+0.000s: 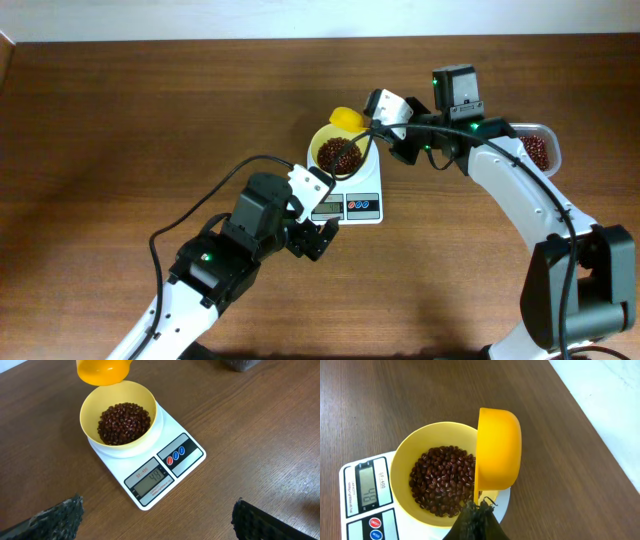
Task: Scoop item into bowl and weigh 50g on scale
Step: 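Tip the scoop to pour a small amount of beans into the bowl, then return the scoop with the right gripper to the bean container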
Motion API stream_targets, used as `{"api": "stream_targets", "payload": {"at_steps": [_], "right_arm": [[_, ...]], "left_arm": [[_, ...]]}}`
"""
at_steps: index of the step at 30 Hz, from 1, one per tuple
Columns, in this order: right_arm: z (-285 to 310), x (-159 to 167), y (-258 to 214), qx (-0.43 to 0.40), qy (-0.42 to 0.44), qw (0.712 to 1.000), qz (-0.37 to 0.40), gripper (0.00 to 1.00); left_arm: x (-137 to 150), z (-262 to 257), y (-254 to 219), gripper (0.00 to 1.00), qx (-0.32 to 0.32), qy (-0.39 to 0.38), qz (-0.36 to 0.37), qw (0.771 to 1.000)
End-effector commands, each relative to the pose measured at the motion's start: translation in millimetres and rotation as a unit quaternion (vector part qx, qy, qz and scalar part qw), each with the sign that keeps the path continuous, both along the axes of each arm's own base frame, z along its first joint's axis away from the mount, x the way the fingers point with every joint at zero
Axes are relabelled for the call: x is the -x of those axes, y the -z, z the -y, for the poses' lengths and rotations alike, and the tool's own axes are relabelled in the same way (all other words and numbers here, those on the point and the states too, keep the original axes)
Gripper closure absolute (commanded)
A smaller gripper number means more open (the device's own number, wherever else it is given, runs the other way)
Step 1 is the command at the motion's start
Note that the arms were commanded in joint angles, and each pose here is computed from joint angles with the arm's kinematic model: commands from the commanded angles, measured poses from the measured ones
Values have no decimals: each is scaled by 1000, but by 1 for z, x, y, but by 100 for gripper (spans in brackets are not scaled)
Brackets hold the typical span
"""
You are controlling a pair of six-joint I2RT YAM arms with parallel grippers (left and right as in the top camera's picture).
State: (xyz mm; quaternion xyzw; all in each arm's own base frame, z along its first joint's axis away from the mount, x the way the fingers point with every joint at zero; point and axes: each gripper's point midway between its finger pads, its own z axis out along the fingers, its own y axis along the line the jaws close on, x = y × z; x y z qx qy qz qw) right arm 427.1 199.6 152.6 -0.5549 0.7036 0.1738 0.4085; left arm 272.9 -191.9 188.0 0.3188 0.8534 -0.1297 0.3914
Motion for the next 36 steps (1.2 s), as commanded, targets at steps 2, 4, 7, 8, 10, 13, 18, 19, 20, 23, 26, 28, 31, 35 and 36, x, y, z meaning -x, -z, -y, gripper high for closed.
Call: {"api": "stream_targets", "payload": {"at_steps": [2,4,7,8,10,13,18,19,20,23,26,28,31,35,36], "right_arm": [[-2,-4,-5,13,-20,999,33,96],[-2,-4,-6,12,-20,999,32,96],[-6,-2,-8,-7,-12,1000,13,96],[-9,0,-11,-27,-5,1000,-5,96],[-14,6,-18,-79,30,994,-74,96],[-17,8,-21,-131,94,972,-170,96],[-8,-7,-23,-158,171,951,-204,96],[-3,-14,-28,-176,190,943,-209,96],[11,-28,-37,-212,230,923,-224,96],[54,-52,-51,-281,322,862,-272,96],[105,-62,-48,-330,406,790,-320,96],[137,-60,-40,-333,443,762,-336,96],[173,-47,-18,-315,500,718,-367,96],[198,-32,-2,-277,545,701,-368,96],[201,-32,-3,-272,554,700,-360,96]], "left_arm": [[2,0,4,1,2,-2,-7,1000],[2,0,4,1,2,-2,-7,1000],[2,0,4,1,2,-2,-7,1000],[2,0,4,1,2,-2,-7,1000],[2,0,4,1,2,-2,-7,1000],[2,0,4,1,2,-2,-7,1000],[2,0,4,1,2,-2,-7,1000],[2,0,4,1,2,-2,-7,1000],[2,0,4,1,2,-2,-7,1000],[3,0,5,1,1,-2,-10,1000],[4,-1,6,1,-1,-2,-13,1000],[4,-1,6,1,-1,-2,-13,1000],[4,-1,6,1,-1,-2,-13,1000],[4,-1,6,1,-1,-2,-13,1000],[4,-1,6,1,-1,-2,-13,1000]]}}
